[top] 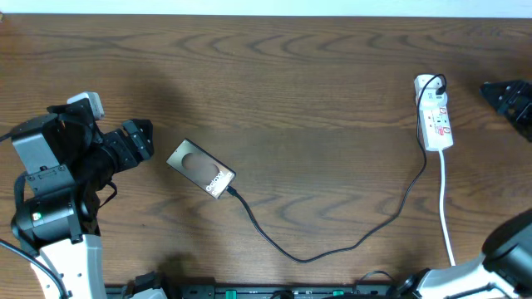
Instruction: Plug charger to phone and switch on socket
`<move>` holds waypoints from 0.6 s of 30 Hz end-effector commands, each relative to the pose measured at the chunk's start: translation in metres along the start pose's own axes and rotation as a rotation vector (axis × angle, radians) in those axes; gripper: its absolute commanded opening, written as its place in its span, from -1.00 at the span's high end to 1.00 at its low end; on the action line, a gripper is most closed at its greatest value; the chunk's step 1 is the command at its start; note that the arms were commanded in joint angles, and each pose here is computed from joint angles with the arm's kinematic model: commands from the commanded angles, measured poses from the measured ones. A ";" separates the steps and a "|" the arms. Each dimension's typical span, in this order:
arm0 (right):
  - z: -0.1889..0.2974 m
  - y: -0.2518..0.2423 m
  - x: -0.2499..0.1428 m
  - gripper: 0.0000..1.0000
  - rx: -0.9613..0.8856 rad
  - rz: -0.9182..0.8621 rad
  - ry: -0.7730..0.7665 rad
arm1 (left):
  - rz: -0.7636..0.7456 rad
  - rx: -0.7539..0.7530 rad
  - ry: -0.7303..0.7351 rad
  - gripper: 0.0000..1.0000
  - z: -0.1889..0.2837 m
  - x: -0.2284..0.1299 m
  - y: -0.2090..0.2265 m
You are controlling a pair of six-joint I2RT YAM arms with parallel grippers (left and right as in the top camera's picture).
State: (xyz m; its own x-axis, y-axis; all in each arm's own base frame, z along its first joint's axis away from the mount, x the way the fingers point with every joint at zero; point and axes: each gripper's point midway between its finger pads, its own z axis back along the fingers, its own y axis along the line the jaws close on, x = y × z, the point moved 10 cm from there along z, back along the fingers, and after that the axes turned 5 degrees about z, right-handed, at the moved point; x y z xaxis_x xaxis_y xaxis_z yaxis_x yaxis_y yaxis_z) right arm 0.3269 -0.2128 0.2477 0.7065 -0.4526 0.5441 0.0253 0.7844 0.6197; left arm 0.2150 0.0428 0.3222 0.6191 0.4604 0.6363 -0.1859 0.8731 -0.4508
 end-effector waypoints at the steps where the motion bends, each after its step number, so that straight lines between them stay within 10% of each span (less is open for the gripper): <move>1: -0.016 -0.010 -0.002 -0.98 0.095 0.093 0.008 | -0.013 0.011 -0.015 -0.72 0.003 0.004 -0.001; 18: -0.104 -0.056 -0.031 -0.89 -0.043 0.097 0.225 | -0.012 0.011 -0.013 -0.72 0.003 0.003 -0.001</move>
State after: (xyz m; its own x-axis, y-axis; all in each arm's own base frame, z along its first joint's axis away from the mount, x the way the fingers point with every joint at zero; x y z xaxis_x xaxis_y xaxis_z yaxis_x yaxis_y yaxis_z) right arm 0.3672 -0.2070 0.1447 0.8305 -0.3345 0.4454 0.0081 0.8068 0.5908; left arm 0.2152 0.0428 0.3220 0.6198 0.4606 0.6354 -0.1864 0.8729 -0.4509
